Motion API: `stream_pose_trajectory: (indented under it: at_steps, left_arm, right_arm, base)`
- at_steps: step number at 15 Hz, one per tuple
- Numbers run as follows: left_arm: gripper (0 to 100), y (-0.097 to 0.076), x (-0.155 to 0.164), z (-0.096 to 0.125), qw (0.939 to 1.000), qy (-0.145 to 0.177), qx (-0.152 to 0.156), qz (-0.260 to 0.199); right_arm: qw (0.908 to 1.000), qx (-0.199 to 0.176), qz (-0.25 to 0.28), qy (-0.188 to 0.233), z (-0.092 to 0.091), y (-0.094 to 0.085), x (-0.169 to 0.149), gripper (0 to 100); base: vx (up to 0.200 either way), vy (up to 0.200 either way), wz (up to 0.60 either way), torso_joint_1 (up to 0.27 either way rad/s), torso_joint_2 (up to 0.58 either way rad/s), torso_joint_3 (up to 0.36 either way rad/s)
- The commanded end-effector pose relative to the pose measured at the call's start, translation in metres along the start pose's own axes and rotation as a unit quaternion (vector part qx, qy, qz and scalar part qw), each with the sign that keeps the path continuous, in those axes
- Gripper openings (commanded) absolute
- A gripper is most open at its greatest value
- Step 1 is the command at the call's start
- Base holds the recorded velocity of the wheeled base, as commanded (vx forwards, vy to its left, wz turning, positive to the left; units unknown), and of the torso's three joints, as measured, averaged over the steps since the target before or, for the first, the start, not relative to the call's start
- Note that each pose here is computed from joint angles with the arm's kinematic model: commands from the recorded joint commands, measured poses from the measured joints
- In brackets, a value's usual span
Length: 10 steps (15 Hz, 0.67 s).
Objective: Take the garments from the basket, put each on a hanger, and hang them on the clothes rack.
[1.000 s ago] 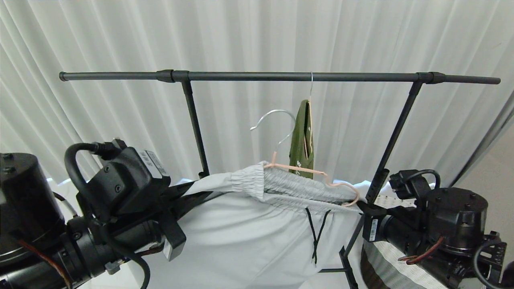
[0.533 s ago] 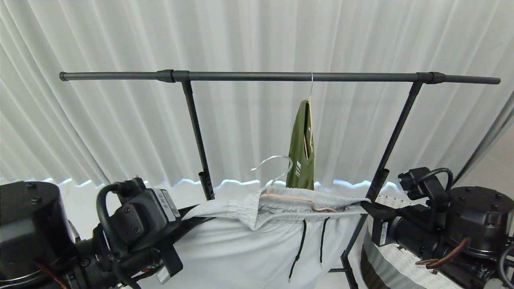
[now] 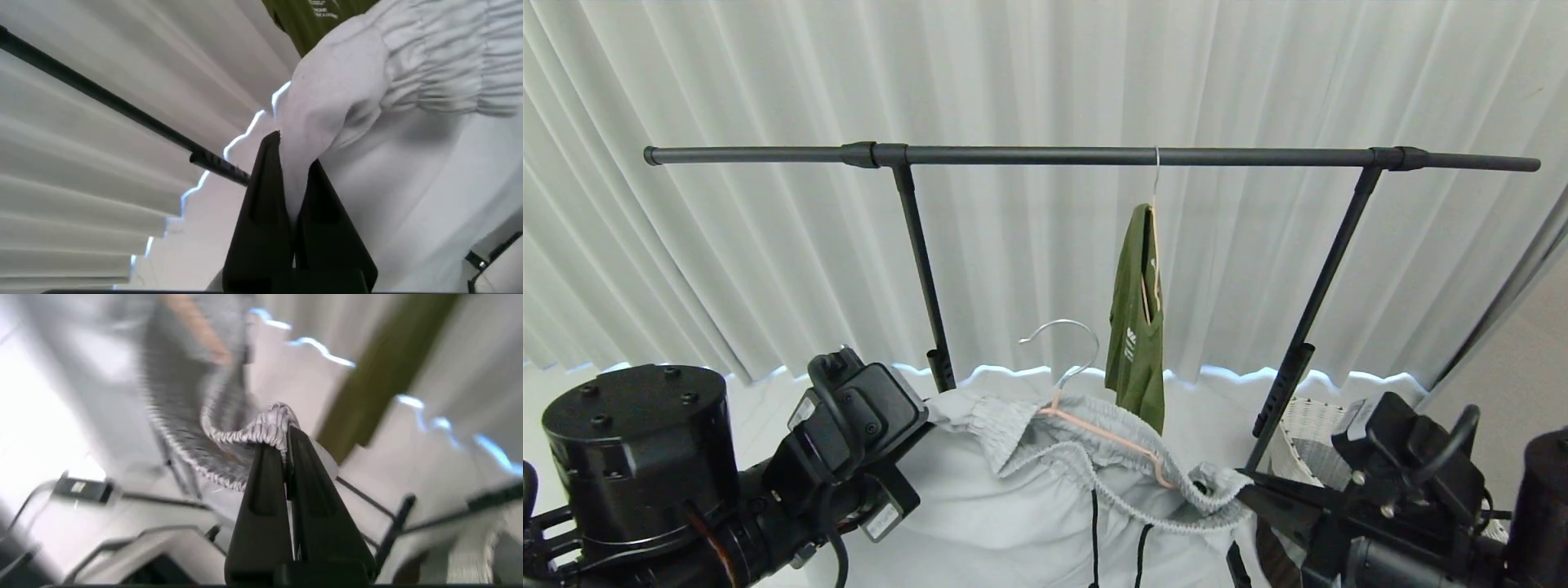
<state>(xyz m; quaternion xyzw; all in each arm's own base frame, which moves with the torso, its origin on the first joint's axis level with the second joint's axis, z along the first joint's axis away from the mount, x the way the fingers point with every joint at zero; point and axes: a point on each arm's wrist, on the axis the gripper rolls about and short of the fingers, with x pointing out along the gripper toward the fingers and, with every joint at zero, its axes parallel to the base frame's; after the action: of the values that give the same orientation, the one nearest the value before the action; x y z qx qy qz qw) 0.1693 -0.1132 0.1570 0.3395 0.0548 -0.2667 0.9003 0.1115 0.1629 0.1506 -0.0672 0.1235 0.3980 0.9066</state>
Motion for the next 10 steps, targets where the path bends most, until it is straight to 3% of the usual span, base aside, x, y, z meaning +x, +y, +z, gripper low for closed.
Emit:
stream_pose_trajectory:
  at_steps: [1, 5, 6, 10]
  left_arm:
    - [0, -0.001, 0.001, 0.001, 1.0, -0.003, -0.004, 0.0]
    - [0, 0.004, 0.0, 0.007, 0.9987, -0.032, -0.029, 0.027]
    - [0, 0.005, 0.0, 0.008, 0.9985, -0.032, -0.03, 0.033]
    - [0, 0.009, -0.001, 0.015, 0.9947, -0.071, -0.051, 0.054]
  right_arm:
    - [0.9987, -0.025, 0.044, -0.011, 0.002, 0.016, -0.013, 0]
    - [0.9966, -0.053, 0.062, 0.016, -0.013, 0.022, -0.015, 0]
    - [0.9965, -0.053, 0.061, 0.019, -0.014, 0.022, -0.016, 100]
    - [0.9967, -0.054, 0.056, 0.024, -0.024, 0.017, -0.027, 100]
  base:
    - [0.0, 0.0, 0.0, 0.0, 0.0, 0.0]
    - [0.0, 0.0, 0.0, 0.0, 0.0, 0.0]
    - [0.0, 0.0, 0.0, 0.0, 0.0, 0.0]
    - [0.0, 0.0, 0.0, 0.0, 0.0, 0.0]
